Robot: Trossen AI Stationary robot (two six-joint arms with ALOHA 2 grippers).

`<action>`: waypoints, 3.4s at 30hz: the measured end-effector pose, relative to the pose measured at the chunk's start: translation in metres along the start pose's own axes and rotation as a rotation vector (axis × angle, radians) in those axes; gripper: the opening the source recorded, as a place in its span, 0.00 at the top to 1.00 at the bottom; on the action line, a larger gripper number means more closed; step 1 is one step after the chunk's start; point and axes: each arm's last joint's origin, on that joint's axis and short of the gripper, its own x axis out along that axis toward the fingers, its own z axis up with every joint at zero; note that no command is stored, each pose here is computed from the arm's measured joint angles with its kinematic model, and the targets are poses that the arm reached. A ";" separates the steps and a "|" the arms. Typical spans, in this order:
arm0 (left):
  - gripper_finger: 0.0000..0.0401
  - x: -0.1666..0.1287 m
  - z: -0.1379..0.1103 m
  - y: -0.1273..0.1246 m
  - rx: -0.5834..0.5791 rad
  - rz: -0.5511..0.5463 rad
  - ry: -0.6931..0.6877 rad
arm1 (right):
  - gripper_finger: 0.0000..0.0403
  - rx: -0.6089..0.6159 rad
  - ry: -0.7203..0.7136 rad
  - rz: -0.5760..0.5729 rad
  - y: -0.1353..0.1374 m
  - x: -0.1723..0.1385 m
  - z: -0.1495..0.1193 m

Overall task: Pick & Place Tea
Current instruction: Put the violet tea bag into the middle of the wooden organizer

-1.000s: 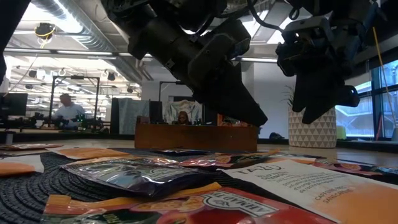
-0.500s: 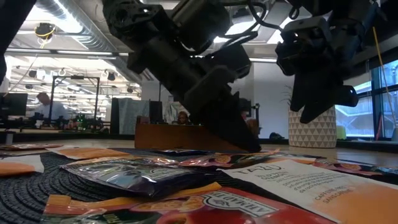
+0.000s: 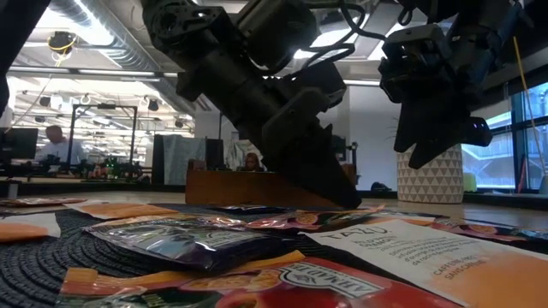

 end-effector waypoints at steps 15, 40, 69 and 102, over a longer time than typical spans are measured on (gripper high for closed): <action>0.71 0.015 -0.012 0.003 -0.105 -0.014 0.026 | 0.59 0.134 0.014 -0.011 -0.001 0.000 -0.001; 0.71 0.015 -0.014 0.003 -0.098 -0.012 0.026 | 0.59 0.227 0.010 0.049 -0.007 0.009 -0.021; 0.71 0.016 -0.014 0.003 -0.099 -0.009 0.016 | 0.59 0.312 -0.023 0.227 -0.044 0.029 -0.038; 0.72 0.016 -0.012 0.003 -0.093 0.005 -0.008 | 0.69 0.317 -0.042 0.210 -0.046 0.030 -0.035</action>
